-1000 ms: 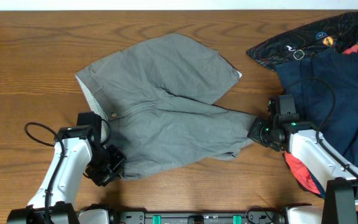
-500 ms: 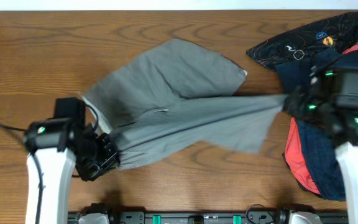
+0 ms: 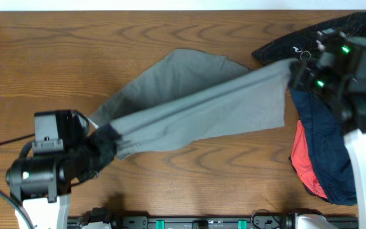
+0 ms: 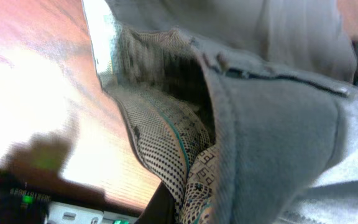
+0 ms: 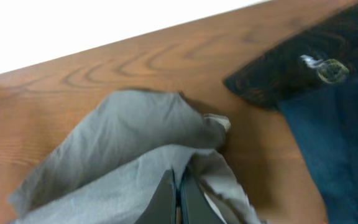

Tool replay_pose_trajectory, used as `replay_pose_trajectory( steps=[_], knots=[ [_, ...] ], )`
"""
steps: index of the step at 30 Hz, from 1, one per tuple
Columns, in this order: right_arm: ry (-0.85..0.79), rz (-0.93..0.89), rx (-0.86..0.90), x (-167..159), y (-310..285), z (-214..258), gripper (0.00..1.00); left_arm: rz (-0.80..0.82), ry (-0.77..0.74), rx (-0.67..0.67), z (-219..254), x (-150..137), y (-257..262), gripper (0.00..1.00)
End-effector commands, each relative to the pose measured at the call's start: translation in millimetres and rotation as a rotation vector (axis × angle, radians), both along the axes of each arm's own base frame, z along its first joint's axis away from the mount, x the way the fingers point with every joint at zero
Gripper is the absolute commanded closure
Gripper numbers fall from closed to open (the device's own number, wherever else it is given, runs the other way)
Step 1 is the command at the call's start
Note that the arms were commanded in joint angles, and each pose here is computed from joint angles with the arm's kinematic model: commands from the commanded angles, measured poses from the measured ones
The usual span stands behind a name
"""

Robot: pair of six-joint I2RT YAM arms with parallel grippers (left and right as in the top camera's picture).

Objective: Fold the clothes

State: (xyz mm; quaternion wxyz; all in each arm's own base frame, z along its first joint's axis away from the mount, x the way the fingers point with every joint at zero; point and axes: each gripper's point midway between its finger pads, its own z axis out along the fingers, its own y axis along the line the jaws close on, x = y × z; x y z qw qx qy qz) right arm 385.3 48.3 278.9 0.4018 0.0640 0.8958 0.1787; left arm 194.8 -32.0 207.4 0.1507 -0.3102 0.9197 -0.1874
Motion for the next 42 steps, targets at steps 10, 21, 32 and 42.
replay_pose_trajectory(
  steps=[10, 21, 32, 42],
  knots=[
    [-0.083, 0.062, -0.085, 104, 50, -65, 0.99, 0.365, 0.111, 0.197, -47, 71, 64, 0.94],
    [-0.173, 0.148, -0.046, 160, 113, -136, 0.76, 0.550, 0.278, 0.219, -120, 106, 98, 0.54],
    [0.072, 0.191, -0.105, 120, 112, -184, 0.54, 0.419, 0.443, 0.130, -137, 77, 89, 0.02],
    [0.419, 0.220, -0.249, 67, 87, -287, 0.52, 0.272, 0.462, 0.090, -147, 67, 75, 0.02]
  ],
)
